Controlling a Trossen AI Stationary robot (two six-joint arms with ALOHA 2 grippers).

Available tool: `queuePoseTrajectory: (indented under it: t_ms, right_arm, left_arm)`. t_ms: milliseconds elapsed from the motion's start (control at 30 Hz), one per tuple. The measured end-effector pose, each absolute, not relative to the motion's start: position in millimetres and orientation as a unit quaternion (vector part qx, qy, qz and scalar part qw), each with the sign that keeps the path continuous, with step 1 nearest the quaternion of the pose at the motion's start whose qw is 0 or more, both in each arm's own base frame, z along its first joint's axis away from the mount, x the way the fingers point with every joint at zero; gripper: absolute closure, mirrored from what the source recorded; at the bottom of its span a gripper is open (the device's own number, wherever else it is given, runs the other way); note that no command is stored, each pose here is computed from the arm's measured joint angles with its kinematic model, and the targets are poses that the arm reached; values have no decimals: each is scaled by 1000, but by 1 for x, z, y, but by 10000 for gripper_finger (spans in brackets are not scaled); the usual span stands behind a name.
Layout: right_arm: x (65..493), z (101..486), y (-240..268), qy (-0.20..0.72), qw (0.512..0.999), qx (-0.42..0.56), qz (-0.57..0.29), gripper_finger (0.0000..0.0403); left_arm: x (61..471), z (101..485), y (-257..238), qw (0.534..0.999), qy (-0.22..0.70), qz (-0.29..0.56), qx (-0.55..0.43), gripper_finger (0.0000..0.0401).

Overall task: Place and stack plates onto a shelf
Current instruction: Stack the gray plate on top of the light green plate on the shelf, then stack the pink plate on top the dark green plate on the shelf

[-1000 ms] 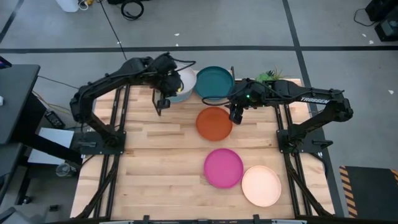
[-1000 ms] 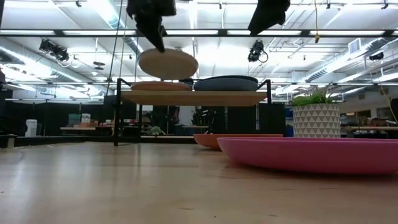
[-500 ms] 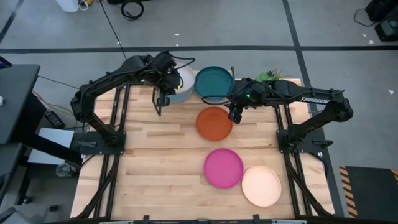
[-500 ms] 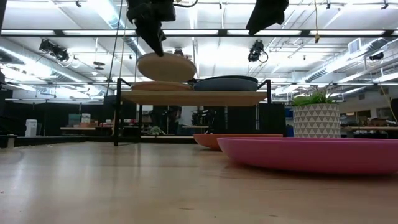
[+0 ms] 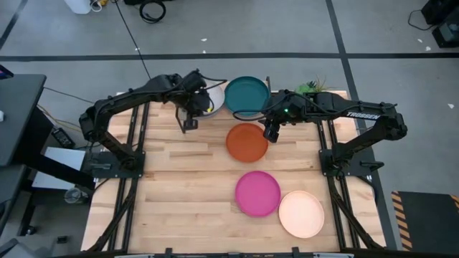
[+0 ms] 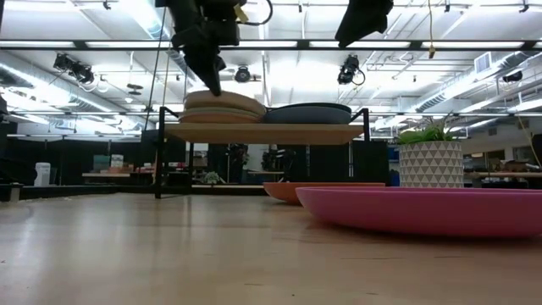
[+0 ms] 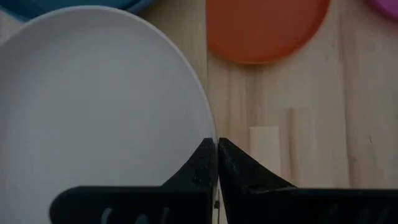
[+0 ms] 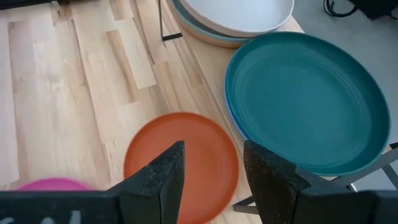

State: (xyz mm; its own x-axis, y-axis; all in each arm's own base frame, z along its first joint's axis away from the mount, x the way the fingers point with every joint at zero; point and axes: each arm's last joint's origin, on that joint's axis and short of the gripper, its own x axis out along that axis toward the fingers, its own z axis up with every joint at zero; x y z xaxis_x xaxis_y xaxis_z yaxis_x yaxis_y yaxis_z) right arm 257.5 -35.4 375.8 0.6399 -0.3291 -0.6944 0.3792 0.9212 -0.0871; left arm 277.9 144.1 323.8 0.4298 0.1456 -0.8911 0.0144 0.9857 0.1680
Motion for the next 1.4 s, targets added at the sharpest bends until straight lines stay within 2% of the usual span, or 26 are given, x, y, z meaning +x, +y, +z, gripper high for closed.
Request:
queuePoseTrajectory:
  t_ms: [67,333,467,633,867,1133,1400]
  right_arm:
    - [257,376,-35,377,905,33,-196,233]
    - [258,376,-35,376,905,37,-197,233]
    - [258,375,-34,377,907,53,-180,233]
    - [259,363,-21,404,901,107,-120,233]
    - [267,319,12,437,879,169,-85,233]
    - [280,253,40,521,818,215,-117,233]
    - [300,196,47,607,754,213,-134,233]
  left_arm:
    - [279,324,145,845,529,46,69,378]
    - [273,324,152,841,535,68,39,257]
    - [266,350,139,869,493,36,33,229]
    - [255,382,99,915,401,8,40,235]
    - [226,353,53,935,354,23,23,258]
    - [187,332,27,952,301,53,-25,260]
    - [164,346,19,971,225,83,-12,260]
